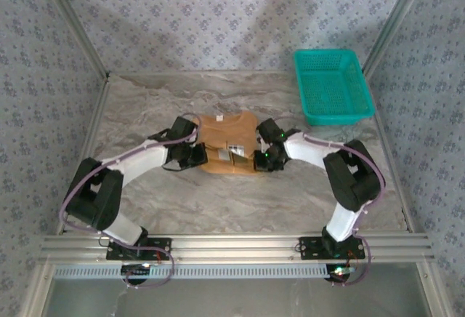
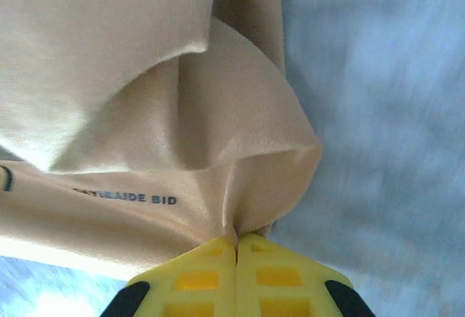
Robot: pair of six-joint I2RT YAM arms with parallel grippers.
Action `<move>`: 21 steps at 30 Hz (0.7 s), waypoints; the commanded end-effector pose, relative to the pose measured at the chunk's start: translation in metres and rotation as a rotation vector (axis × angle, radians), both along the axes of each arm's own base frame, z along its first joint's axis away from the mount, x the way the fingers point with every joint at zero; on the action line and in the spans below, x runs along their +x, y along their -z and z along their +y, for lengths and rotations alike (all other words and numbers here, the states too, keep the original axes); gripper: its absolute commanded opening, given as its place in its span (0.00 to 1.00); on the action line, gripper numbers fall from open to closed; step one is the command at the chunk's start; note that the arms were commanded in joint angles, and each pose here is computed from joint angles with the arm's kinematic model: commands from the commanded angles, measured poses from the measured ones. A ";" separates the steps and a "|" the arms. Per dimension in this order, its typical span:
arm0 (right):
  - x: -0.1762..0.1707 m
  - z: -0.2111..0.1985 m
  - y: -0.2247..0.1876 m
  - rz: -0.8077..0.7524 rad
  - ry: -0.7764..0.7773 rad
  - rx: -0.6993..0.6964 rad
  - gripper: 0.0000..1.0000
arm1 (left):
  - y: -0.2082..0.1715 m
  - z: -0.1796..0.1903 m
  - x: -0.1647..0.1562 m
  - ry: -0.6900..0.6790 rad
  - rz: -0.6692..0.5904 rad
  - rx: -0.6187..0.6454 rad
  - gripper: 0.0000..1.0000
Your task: Fold the inside-out t-shirt
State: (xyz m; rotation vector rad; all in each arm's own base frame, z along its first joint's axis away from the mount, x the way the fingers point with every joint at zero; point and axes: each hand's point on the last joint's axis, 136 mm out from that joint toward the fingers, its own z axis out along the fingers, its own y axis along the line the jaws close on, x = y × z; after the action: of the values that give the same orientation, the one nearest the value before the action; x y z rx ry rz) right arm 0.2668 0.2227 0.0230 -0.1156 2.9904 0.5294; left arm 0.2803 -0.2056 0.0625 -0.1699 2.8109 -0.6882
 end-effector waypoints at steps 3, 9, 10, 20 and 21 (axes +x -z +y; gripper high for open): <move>-0.027 -0.009 -0.007 -0.013 0.034 -0.036 0.50 | 0.017 0.020 -0.048 0.012 0.080 0.016 0.11; 0.001 -0.015 -0.049 -0.103 0.037 0.069 0.74 | -0.023 0.030 -0.039 -0.003 0.025 0.041 0.72; 0.010 -0.014 -0.054 -0.117 0.034 0.085 0.75 | -0.033 0.031 -0.030 -0.014 0.005 0.030 0.75; 0.093 0.018 -0.041 -0.154 -0.005 -0.010 0.65 | -0.031 0.056 0.051 -0.166 -0.011 -0.155 0.63; 0.098 0.019 -0.036 -0.148 -0.003 -0.034 0.65 | -0.031 0.058 0.055 -0.173 -0.014 -0.159 0.63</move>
State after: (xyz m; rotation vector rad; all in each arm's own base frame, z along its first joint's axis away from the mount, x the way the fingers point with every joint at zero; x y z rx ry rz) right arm 0.3606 0.2444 0.0718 -0.1258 2.8070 0.5568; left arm 0.3230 -0.1401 0.0834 -0.4631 2.7212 -0.7683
